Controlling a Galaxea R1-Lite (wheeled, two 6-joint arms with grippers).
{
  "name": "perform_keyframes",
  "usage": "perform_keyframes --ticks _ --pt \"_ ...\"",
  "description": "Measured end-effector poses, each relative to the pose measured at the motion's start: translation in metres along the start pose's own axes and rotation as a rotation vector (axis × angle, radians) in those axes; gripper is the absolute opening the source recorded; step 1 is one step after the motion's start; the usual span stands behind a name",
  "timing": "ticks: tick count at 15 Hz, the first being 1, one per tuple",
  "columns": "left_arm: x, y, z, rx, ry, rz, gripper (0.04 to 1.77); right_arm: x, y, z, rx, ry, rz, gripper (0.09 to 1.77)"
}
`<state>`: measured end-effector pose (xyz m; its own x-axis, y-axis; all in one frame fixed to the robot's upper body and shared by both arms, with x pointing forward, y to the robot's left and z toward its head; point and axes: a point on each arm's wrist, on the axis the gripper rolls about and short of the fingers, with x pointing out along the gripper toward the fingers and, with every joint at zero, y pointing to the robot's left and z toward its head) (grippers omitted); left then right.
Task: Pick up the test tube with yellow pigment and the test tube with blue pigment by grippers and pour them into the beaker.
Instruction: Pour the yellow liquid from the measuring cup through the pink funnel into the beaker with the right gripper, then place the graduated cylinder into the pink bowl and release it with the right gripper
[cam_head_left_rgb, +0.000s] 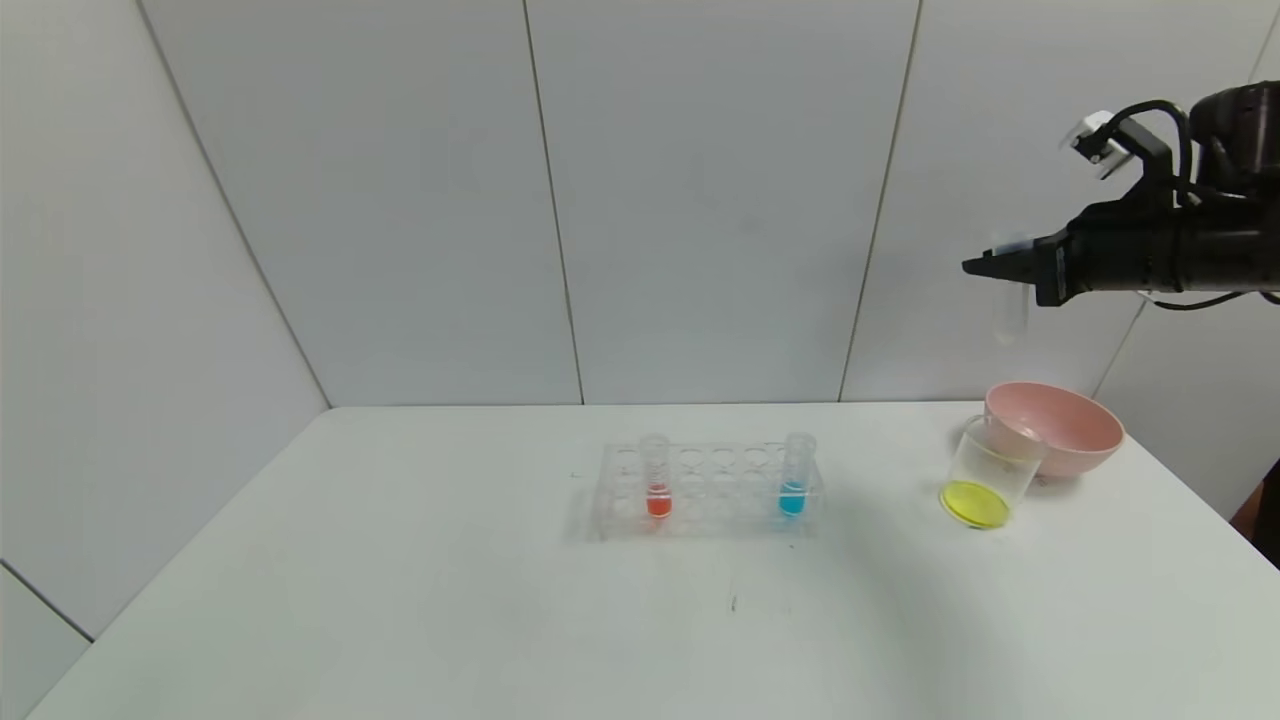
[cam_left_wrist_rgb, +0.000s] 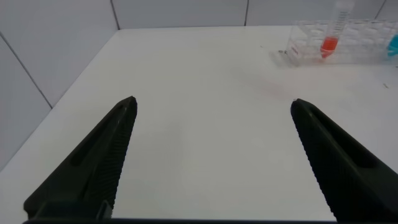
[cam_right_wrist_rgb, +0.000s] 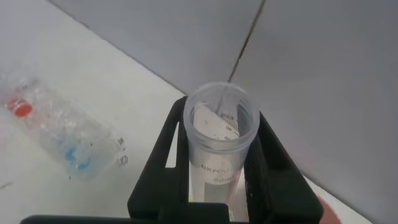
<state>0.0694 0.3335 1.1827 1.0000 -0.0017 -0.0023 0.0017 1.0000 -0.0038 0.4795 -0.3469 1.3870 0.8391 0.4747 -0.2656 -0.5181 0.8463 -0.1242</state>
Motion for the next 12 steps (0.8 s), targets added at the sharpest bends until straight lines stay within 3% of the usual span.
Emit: perform_keyframes --ticks 3,8,12 --pt "0.0 0.0 0.0 0.0 0.0 0.0 1.76 -0.013 -0.004 -0.024 0.058 -0.089 -0.055 0.56" --pt "0.0 0.0 0.0 0.0 0.0 0.0 1.76 -0.055 -0.015 -0.074 0.118 -0.144 -0.191 0.56" --pt "0.0 0.0 0.0 0.0 0.0 0.0 1.76 -0.07 -0.026 -0.097 0.144 -0.146 -0.257 0.56"
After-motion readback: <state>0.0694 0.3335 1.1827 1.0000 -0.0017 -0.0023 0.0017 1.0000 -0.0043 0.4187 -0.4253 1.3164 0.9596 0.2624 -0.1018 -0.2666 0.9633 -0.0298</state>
